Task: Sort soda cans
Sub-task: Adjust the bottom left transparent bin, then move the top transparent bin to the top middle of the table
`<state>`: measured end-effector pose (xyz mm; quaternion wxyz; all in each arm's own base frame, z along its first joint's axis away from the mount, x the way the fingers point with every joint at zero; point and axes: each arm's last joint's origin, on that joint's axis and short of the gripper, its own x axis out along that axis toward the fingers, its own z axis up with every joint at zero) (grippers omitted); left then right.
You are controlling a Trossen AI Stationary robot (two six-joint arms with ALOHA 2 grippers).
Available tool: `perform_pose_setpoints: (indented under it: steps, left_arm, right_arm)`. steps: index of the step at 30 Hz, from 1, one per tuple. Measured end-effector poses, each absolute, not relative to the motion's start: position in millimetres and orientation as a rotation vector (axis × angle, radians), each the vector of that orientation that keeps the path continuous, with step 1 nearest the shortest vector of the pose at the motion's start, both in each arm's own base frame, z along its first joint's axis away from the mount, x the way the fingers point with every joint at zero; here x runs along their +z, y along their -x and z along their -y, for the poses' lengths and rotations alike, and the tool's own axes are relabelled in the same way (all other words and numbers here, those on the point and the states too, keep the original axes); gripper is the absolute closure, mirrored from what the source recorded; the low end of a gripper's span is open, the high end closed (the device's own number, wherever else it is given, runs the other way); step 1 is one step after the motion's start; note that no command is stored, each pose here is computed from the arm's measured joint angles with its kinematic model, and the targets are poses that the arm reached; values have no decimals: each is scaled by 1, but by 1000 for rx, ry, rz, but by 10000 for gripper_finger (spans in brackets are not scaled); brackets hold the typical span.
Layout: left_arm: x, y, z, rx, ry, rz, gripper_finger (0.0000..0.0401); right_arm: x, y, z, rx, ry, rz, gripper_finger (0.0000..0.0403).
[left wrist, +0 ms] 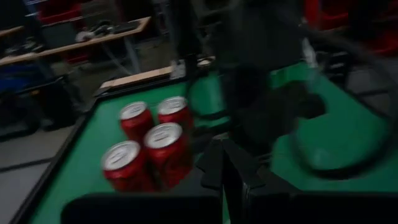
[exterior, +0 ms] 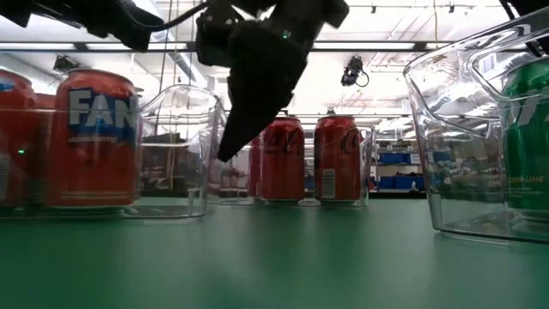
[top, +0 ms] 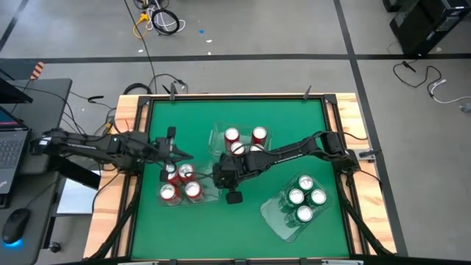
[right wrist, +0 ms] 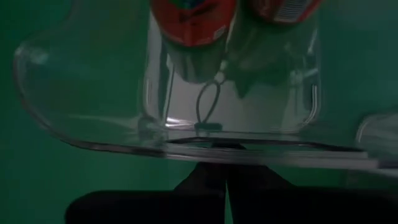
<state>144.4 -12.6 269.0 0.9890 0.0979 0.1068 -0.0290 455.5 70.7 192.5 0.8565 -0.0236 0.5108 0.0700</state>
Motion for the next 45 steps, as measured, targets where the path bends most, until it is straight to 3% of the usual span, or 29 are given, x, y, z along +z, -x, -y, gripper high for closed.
perform_pose_setpoints:
  steps: [6, 9, 15, 26, 45]
  left_arm:
    - [268, -143, 31, -175, -212, -209, 400]
    - [265, -145, 40, -199, -228, -228, 400]
    - [260, -149, 51, -175, -252, -261, 401]
    - [261, -149, 55, -169, -220, -247, 401]
    - [257, -148, 54, -141, -192, -299, 401]
  right_arm:
    - [183, -463, -50, 109, 32, -981, 403]
    - [188, -456, -44, 56, 64, -1046, 403]
    - [201, -439, -41, -90, 6, -1165, 403]
    - [170, -423, -10, -382, 31, -1233, 403]
    - [145, -411, 85, -564, 102, -1209, 403]
